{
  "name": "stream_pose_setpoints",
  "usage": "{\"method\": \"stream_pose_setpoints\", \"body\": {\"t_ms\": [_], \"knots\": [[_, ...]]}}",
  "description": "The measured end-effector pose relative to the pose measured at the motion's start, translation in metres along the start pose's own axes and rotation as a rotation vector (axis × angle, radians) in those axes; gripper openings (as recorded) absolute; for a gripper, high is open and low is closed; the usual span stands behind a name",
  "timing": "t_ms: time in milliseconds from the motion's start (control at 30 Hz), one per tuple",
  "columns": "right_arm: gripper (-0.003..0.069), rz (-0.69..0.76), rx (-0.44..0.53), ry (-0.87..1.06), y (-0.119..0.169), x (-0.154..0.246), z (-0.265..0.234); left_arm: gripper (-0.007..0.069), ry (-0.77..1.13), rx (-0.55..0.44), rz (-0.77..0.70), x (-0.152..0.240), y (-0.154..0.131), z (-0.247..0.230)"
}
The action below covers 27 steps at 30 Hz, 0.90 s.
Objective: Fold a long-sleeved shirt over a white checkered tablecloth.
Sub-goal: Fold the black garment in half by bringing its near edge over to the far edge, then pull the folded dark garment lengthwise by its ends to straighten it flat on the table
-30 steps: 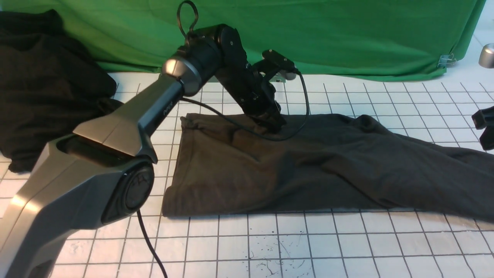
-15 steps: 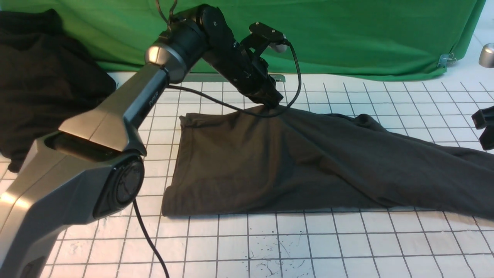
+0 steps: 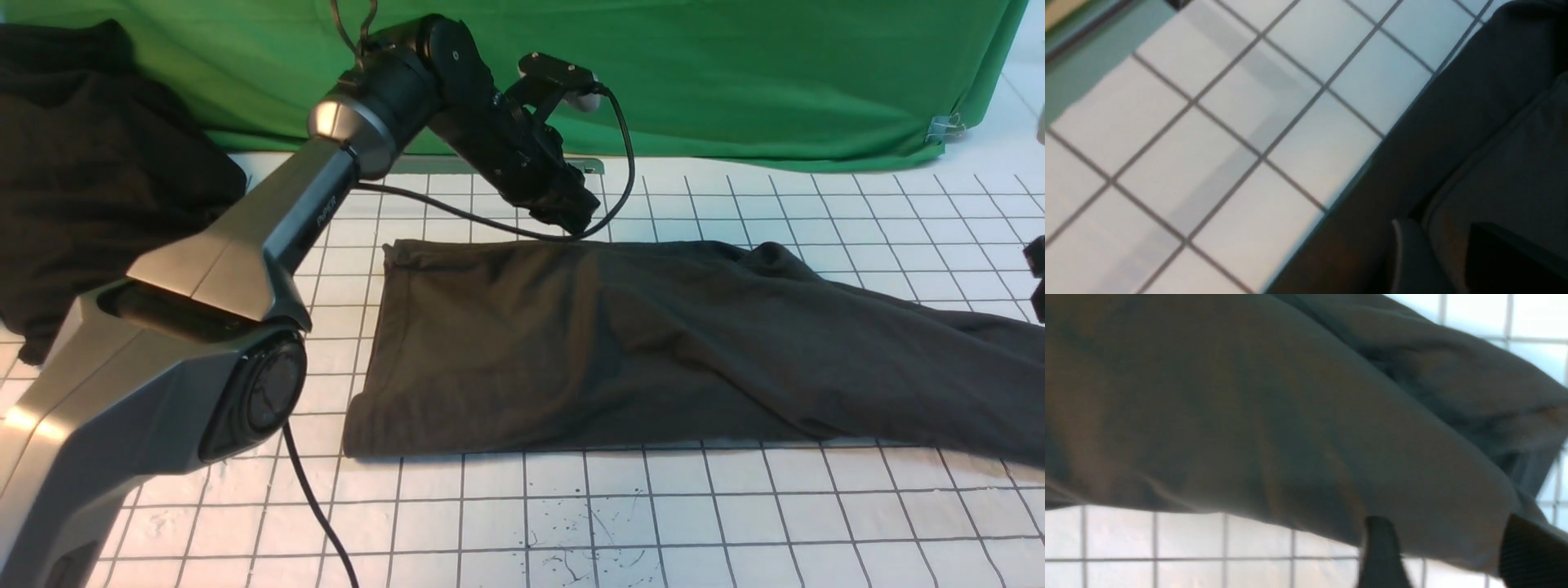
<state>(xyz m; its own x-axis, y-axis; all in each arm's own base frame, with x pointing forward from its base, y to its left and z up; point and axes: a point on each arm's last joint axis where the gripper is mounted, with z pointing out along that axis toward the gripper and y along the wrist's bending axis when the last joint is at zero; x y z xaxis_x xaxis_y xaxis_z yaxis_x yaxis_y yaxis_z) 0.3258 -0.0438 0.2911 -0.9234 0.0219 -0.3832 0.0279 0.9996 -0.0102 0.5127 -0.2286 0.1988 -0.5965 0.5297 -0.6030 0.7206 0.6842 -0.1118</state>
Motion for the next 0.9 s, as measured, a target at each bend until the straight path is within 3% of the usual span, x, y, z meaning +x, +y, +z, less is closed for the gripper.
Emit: {"method": "stream_pose_setpoints", "body": {"t_ms": [100,267,667,900], "knots": [[0.049,0.067,0.025,0.016,-0.021,0.005,0.0,0.0336,0.047,-0.04,-0.021,0.001,0.002,-0.008],[0.0517,0.174,0.063,0.058,-0.057,0.019,0.016,0.0472,0.06,-0.15,-0.068,-0.006,0.011,-0.043],[0.0518,0.219,0.065,0.224,-0.085,0.032,0.12,0.0498,0.02,-0.173,-0.141,-0.009,0.023,-0.066],[0.0518,0.202,0.1,0.233,-0.09,0.029,0.122,0.0498,0.016,-0.162,-0.146,-0.009,0.022,-0.065]]}}
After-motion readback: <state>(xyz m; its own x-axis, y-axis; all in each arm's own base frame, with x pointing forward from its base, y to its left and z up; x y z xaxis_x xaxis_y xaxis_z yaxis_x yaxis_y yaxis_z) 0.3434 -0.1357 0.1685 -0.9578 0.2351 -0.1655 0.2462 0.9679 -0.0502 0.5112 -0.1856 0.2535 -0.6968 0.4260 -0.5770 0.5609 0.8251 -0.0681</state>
